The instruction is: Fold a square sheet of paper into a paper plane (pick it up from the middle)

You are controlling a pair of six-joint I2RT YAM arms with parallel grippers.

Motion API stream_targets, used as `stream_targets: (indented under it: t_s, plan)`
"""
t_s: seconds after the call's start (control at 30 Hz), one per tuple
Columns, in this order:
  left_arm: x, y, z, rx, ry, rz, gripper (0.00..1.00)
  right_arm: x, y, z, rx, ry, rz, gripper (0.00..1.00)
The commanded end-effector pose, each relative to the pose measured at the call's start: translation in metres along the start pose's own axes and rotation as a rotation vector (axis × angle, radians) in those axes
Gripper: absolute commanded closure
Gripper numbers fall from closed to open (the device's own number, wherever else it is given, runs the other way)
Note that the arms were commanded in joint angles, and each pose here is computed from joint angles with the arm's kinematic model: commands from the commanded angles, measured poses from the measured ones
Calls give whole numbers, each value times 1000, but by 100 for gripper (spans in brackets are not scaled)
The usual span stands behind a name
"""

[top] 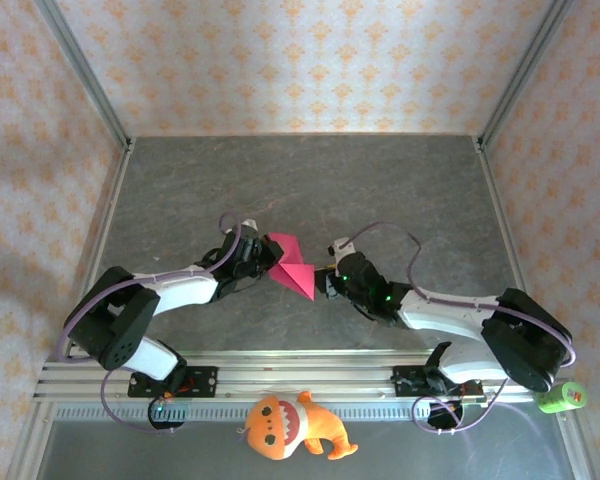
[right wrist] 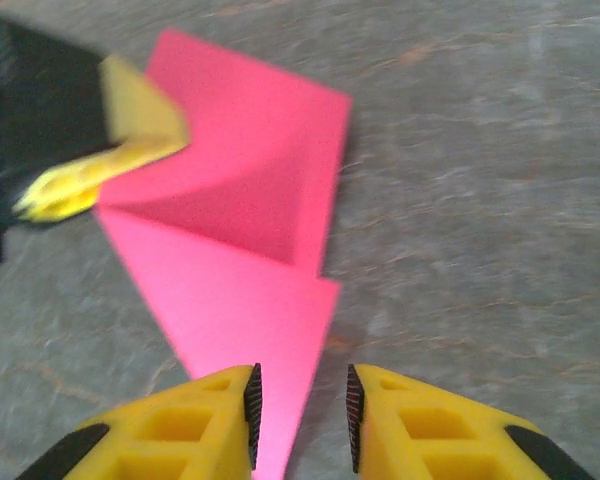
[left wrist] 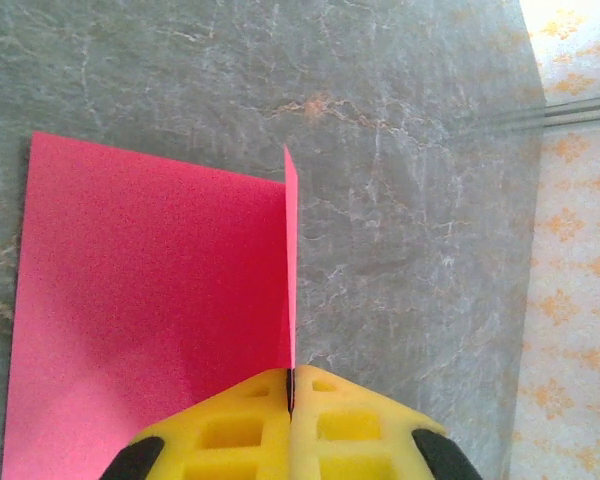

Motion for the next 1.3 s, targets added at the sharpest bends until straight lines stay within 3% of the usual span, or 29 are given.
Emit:
stream_targets:
  t_s: [0.0, 0.3, 0.6, 0.77, 1.27]
  plan:
    - [-9, -2, 2, 2, -4, -20, 100, 10, 6, 6, -75, 130, -13, 70]
    - [-10, -4, 0, 13, -7, -20, 100, 41, -8, -5, -53, 345, -89, 62]
    - [-9, -3, 0, 14, -8, -14, 100, 48, -33, -20, 9, 466, -166, 70]
    - [-11, -3, 0, 20, -10, -18, 100, 38, -40, -27, 31, 511, -245, 69]
    - [-6, -1, 0, 11, -6, -6, 100, 38, -46, -35, 32, 506, -233, 78]
Point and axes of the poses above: each hand's point on the last joint's axis, 136 mm out from that joint toward the fingers, its own y axis back along the fingers, its own x axis along the line the jaws close on, z = x × y, the point moved 3 cm from there along y, back along the fingers, and after that the axes turned 8 degrees about y, right-handed, at the moved point
